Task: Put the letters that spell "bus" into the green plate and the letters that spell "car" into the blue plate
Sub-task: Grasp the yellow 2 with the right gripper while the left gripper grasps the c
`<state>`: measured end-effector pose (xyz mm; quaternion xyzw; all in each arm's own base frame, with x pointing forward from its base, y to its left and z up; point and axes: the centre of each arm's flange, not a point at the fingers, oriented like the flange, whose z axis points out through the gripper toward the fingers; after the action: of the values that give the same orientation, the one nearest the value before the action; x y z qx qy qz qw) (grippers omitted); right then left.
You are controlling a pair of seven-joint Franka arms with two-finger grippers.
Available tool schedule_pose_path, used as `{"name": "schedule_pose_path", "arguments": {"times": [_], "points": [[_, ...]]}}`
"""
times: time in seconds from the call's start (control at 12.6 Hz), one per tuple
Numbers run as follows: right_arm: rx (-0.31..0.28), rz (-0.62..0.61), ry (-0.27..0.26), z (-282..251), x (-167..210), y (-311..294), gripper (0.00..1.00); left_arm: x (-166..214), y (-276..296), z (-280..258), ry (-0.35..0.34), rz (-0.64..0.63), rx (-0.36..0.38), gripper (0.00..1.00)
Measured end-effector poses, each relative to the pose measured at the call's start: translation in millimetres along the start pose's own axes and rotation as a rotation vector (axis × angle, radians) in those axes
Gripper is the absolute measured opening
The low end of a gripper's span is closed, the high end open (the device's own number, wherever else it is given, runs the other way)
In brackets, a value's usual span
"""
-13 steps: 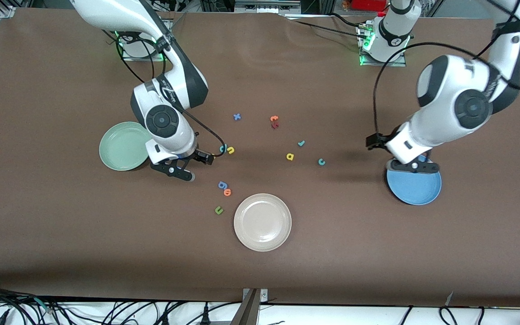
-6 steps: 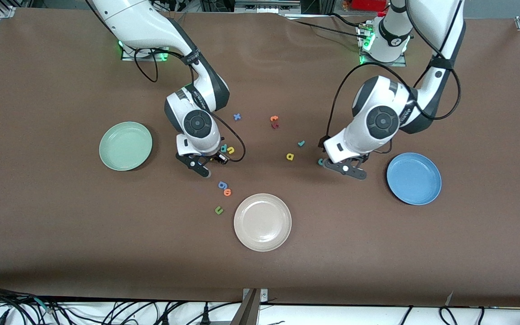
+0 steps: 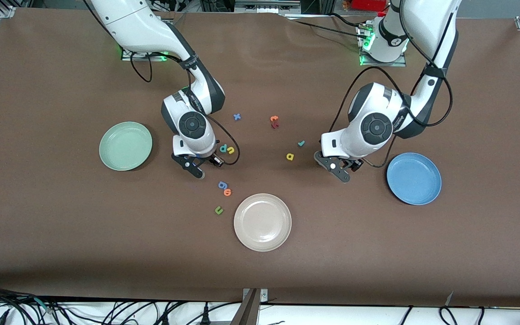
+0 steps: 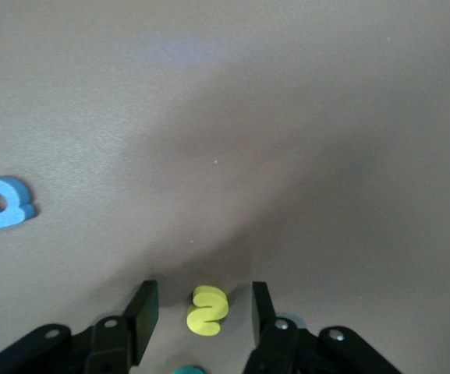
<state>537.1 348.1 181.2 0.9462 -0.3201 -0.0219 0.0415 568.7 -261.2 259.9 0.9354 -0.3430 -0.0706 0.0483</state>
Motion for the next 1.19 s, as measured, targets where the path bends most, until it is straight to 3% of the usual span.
{"name": "schedule_pose_path", "arguments": {"times": [0.24, 0.55, 0.71, 1.03, 1.19], "points": [[-0.004, 0.008, -0.002, 4, -1, 2, 0.54, 6, 3, 25, 0.0, 0.003, 0.014, 0.88], [0.002, 0.025, 0.0, 3, -3, 1, 0.44, 16, 24, 48, -0.023, -0.025, 0.197, 0.88], [0.007, 0.028, 0.001, 3, -3, 0, 0.25, 19, 34, 53, -0.019, -0.027, 0.211, 0.88], [0.007, 0.011, 0.002, 1, -2, 0, 0.23, 17, 34, 69, 0.052, -0.015, 0.21, 0.88], [-0.026, -0.048, 0.005, -10, 11, 8, 0.23, 9, 35, 86, 0.058, -0.009, 0.204, 0.88]]}}
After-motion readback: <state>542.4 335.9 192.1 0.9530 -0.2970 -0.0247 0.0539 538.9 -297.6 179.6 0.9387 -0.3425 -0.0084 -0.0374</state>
